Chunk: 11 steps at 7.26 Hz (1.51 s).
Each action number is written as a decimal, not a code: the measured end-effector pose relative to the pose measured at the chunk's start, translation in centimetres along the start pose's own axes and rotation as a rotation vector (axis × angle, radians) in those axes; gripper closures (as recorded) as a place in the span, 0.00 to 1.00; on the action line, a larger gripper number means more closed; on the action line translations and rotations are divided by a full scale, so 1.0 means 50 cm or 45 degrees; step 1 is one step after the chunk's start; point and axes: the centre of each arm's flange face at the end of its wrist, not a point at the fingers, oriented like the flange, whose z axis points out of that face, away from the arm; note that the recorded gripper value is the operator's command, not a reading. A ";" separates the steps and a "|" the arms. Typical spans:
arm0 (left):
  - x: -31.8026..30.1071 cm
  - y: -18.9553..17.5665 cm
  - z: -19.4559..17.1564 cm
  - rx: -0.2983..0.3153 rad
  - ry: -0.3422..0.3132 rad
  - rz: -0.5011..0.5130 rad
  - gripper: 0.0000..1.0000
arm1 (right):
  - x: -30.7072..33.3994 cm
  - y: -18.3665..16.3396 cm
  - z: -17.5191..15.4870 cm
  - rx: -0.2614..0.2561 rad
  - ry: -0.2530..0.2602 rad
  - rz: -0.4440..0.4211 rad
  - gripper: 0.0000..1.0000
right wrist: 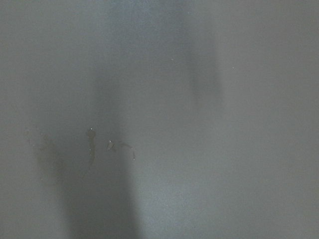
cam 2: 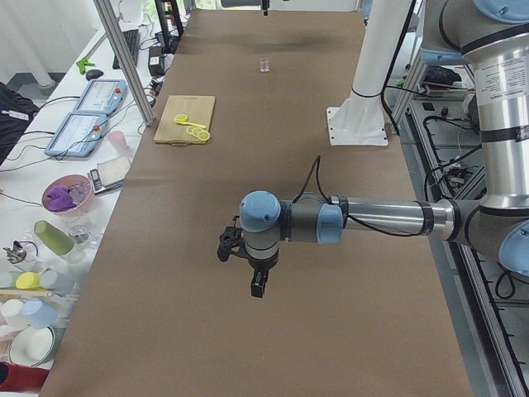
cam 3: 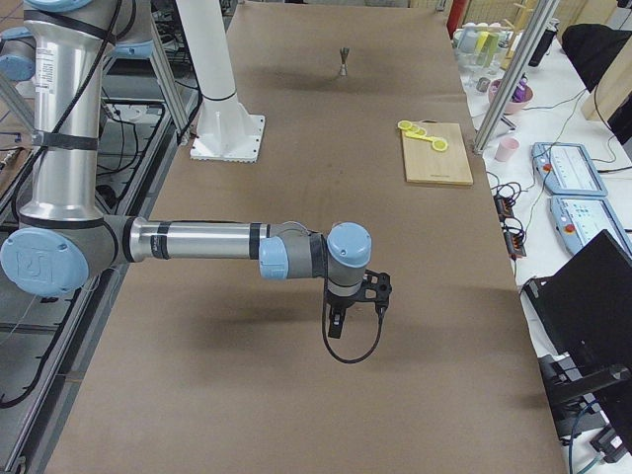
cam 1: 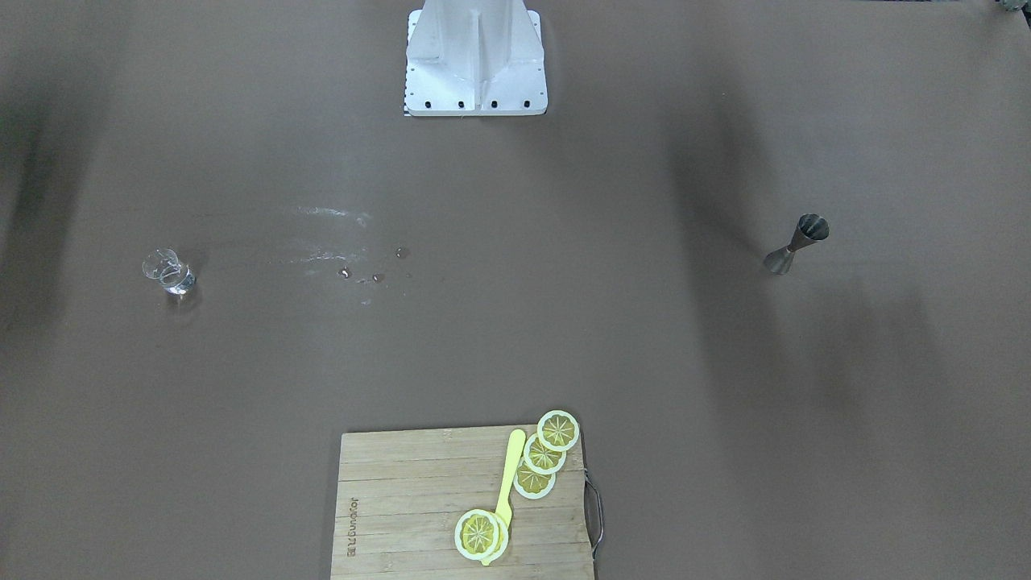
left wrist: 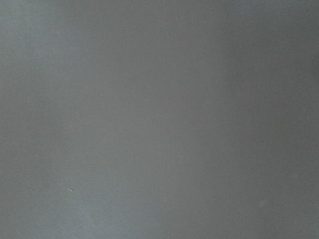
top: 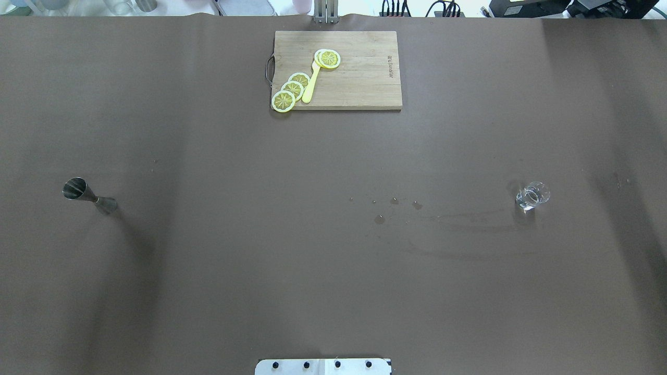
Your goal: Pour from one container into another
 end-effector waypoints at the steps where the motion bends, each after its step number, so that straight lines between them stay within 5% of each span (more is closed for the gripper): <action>1: -0.001 0.001 0.002 -0.003 0.000 0.001 0.02 | 0.001 -0.001 0.000 0.002 0.006 -0.002 0.00; 8: -0.010 -0.001 0.015 -0.016 0.012 -0.012 0.02 | -0.014 -0.014 -0.012 0.057 -0.002 -0.070 0.00; 11: 0.009 -0.010 0.010 0.007 0.121 -0.015 0.02 | 0.002 -0.003 0.010 0.053 -0.025 -0.079 0.00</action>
